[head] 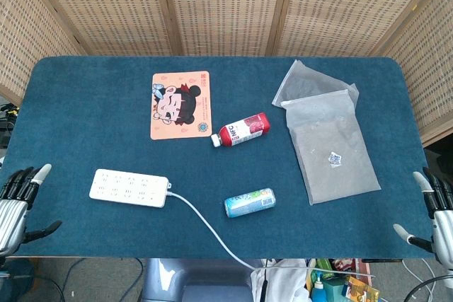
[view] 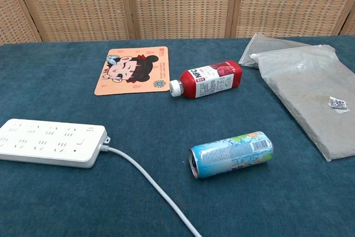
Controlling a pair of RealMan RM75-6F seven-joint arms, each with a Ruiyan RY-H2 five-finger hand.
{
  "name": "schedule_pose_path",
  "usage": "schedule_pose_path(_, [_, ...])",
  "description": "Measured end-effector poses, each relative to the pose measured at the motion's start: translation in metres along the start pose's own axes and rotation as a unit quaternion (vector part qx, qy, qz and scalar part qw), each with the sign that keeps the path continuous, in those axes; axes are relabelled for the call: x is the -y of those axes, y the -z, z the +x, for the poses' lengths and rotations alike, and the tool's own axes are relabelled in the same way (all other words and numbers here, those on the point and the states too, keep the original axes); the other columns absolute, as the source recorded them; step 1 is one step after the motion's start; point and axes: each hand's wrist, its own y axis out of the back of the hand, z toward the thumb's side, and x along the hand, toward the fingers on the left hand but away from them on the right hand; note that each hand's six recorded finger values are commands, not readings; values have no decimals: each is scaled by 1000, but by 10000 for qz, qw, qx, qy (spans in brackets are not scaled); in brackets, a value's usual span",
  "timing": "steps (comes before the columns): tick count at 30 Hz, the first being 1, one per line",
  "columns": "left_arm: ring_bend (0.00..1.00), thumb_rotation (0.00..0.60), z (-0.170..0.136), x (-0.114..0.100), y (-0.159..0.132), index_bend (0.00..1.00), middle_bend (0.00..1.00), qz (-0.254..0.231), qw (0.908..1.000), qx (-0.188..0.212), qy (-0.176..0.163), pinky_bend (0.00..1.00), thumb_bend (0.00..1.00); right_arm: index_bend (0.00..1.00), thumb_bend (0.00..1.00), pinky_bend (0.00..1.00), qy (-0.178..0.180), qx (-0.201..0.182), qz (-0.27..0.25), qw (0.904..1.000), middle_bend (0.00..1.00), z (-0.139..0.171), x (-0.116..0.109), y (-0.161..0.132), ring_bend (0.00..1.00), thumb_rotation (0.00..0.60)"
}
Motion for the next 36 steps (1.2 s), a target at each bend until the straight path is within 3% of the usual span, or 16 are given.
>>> schedule_pose_path(2, [764, 600, 4, 4, -3, 0, 859, -56, 10000, 43, 4, 779, 47, 0, 0, 0, 7, 29, -20, 10000, 0, 0, -1, 1, 0, 600])
schedule_pose_path(4, [851, 600, 10, 13, -10, 0, 948, -150, 9998, 112, 47, 883, 168, 0, 0, 0, 18, 56, -51, 10000, 0, 0, -1, 3, 0, 600])
schedule_pose_path(9, [869, 600, 25, 33, -28, 0, 967, -172, 9990, 310, 289, 905, 482, 0, 0, 0, -28, 63, -64, 10000, 0, -2, 1, 4, 0, 600])
schedule_pose_path(16, [869, 600, 40, 61, -54, 0, 968, -71, 9958, 573, 705, 905, 786, 0, 0, 0, -101, 90, -56, 9999, 0, -4, 5, 4, 0, 600])
schedule_pose_path(22, [869, 600, 45, 85, -72, 0, 968, -123, 9893, 695, 1276, 905, 864, 0, 0, 0, -145, 135, -66, 9998, 0, -5, 7, 6, 0, 600])
schedule_pose_path(32, [869, 600, 40, 117, -81, 0, 967, -419, 9739, 475, 2180, 905, 864, 0, 0, 0, -218, 158, -93, 9996, 0, -7, 10, 8, 0, 600])
schedule_pose_path(36, [869, 600, 40, 124, -83, 0, 967, -605, 9686, 407, 2378, 905, 864, 0, 0, 0, -241, 146, -85, 9996, 0, -7, 12, 7, 0, 600])
